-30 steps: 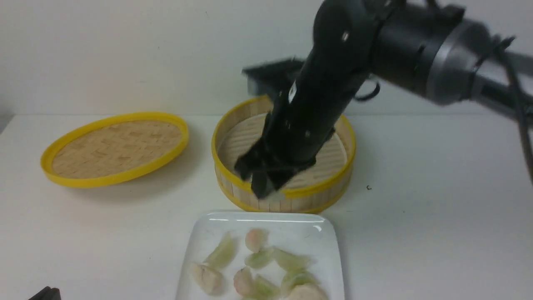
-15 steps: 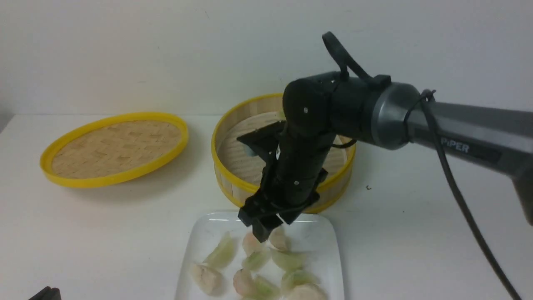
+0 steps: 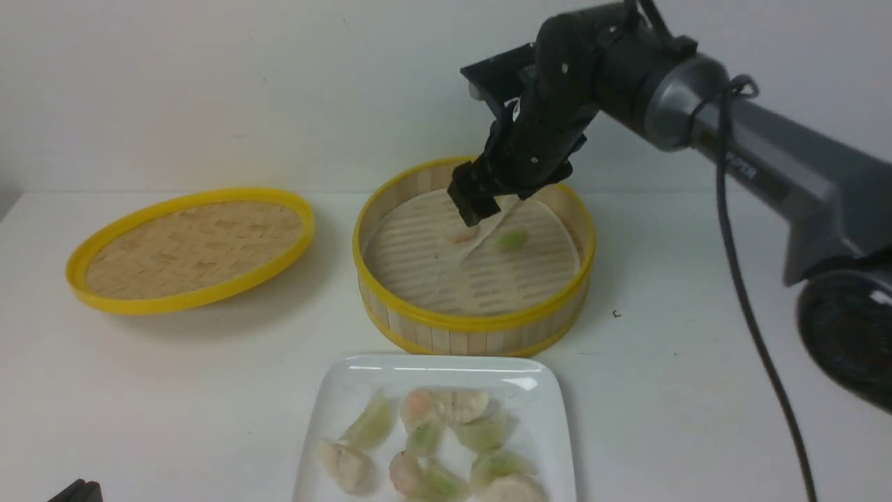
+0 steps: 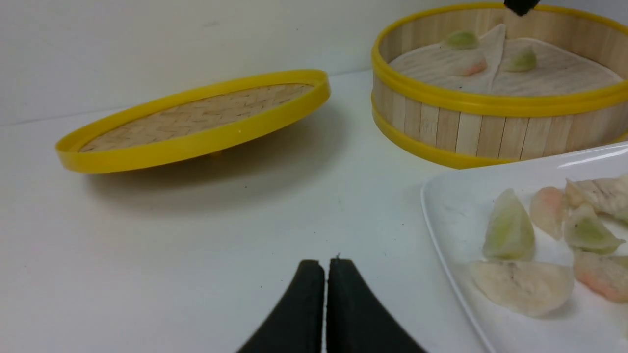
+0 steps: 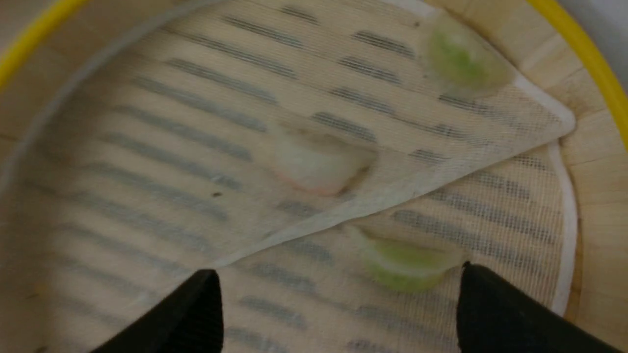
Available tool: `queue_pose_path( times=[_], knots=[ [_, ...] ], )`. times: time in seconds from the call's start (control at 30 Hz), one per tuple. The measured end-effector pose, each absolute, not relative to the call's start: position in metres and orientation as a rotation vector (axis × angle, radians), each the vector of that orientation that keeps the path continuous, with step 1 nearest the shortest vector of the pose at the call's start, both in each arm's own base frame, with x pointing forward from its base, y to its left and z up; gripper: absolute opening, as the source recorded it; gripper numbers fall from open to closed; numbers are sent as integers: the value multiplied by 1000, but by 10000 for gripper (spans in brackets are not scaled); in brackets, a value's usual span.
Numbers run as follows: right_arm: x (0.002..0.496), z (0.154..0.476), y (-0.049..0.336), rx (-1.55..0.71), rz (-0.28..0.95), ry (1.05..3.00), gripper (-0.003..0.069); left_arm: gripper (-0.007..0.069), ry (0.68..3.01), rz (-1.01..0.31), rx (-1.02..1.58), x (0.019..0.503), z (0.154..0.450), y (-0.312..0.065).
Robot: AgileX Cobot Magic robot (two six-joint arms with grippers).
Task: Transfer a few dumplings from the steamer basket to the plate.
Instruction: Use the right arm to grab a dumpling from inside the steamer
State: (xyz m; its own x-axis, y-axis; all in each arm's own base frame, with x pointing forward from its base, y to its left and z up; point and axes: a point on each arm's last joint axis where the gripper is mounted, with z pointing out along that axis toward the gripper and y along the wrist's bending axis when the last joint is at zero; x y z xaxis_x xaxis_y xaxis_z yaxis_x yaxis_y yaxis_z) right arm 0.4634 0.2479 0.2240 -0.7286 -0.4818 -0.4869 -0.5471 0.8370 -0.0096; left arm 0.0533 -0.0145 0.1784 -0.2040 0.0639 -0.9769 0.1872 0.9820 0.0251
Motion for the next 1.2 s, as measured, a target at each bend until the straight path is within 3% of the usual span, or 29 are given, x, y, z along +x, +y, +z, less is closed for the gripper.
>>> queue_pose_path(
  times=[0.27, 0.33, 0.4, 0.43, 0.5, 0.57, 0.63, 0.8, 0.9, 1.0, 1.17, 1.2],
  knots=[
    [486, 167, 251, -769, 83, 2555, 551, -6, 1776, -112, 187, 53, 178, -14],
    [486, 169, 251, -745, 84, 2562, 484, -6, 1776, -112, 187, 53, 178, -14],
    [485, 172, 250, -724, 86, 2577, 344, -6, 1776, -112, 187, 53, 178, -14],
    [485, 172, 250, -724, 85, 2582, 313, -6, 1776, -112, 187, 53, 178, -14],
    [483, 183, 249, -716, 77, 2608, 85, -6, 1776, -112, 187, 53, 178, -14],
    [483, 191, 248, -711, 77, 2610, 38, -6, 1776, -112, 187, 53, 178, -14],
    [482, 220, 248, -691, 100, 2555, -2, -6, 1776, -112, 187, 53, 178, -14],
    [469, 284, 244, -651, 166, 2441, -12, -6, 1776, -112, 187, 53, 178, -14],
    [465, 295, 242, -640, 171, 2426, -11, -6, 1776, -112, 187, 53, 178, -14],
    [462, 286, 240, -624, 170, 2478, 15, -6, 1776, -112, 187, 53, 178, -14],
    [460, 224, 238, -673, 93, 2661, 244, -6, 1776, -112, 187, 53, 178, -14],
    [460, 222, 238, -675, 88, 2665, 244, -6, 1776, -112, 187, 53, 178, -14]
  ],
)
